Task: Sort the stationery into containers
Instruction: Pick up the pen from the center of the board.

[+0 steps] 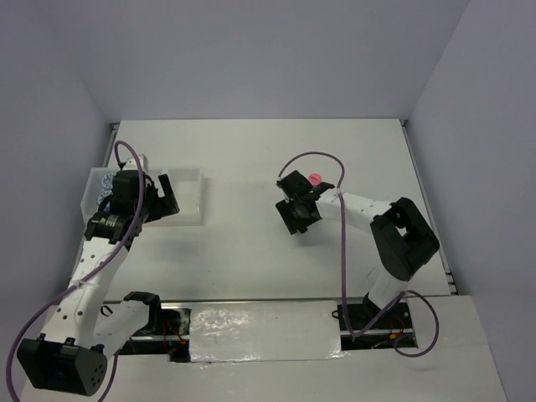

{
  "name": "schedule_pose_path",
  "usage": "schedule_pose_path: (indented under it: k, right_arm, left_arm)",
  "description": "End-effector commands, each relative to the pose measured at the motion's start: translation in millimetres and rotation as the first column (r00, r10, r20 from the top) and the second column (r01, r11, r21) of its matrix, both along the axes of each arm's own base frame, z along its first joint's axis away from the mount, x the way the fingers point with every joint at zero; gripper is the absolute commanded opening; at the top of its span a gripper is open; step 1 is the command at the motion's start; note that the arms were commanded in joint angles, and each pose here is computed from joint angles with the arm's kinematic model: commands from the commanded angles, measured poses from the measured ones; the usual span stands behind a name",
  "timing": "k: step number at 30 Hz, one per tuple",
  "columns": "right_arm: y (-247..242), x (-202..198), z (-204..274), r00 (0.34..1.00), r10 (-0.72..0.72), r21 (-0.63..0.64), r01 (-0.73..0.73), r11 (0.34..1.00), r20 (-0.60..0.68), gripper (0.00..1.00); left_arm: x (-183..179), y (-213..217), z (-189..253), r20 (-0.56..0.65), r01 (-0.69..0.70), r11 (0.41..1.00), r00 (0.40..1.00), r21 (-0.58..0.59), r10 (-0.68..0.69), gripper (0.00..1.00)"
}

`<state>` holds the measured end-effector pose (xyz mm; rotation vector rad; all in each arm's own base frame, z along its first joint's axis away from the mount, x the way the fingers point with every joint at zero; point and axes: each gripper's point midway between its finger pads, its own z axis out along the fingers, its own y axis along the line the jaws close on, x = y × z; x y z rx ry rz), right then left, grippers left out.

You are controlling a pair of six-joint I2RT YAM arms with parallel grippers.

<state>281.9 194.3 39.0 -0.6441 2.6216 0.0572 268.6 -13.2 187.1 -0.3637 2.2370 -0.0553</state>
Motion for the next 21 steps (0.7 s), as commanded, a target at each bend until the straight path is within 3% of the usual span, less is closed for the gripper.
schedule_pose_path:
  k: [1, 8, 13, 15, 17, 21]
  right_arm:
    - [11.3, 24.2, 5.8, 0.998, 0.028, 0.015, -0.029, 0.999, 0.056, 0.64]
    - [15.8, 26.5, -15.3, 0.999, 0.047, 0.037, -0.047, 0.998, -0.009, 0.46]
    - [16.9, 22.2, -29.1, 0.998, 0.046, 0.032, -0.044, 0.998, -0.051, 0.39]
    - [19.8, 21.6, -29.9, 0.997, 0.052, 0.043, -0.05, 0.998, -0.062, 0.3]
    - [25.0, 18.1, -28.5, 0.995, 0.061, 0.07, -0.055, 0.996, -0.077, 0.22]
    - [51.0, 7.5, 8.3, 0.996, 0.091, 0.2, -0.084, 0.976, -0.024, 0.18]
  left_arm:
    - [6.0, -8.3, 14.8, 0.071, 0.031, 0.999, 0.997, -0.021, -0.03, 0.99]
    - [6.6, -11.7, 10.2, 0.047, 0.045, 0.999, 0.998, -0.021, -0.044, 0.99]
    - [5.8, -13.3, 10.8, 0.054, 0.051, 0.998, 0.997, -0.021, -0.05, 0.99]
    - [5.7, -14.6, 10.8, 0.053, 0.055, 0.998, 0.997, -0.022, -0.053, 0.99]
    - [5.7, -16.8, 10.0, 0.05, 0.062, 0.998, 0.997, -0.026, -0.061, 0.99]
    - [6.0, -31.6, 14.3, 0.062, 0.114, 0.991, 0.992, -0.077, -0.109, 0.99]
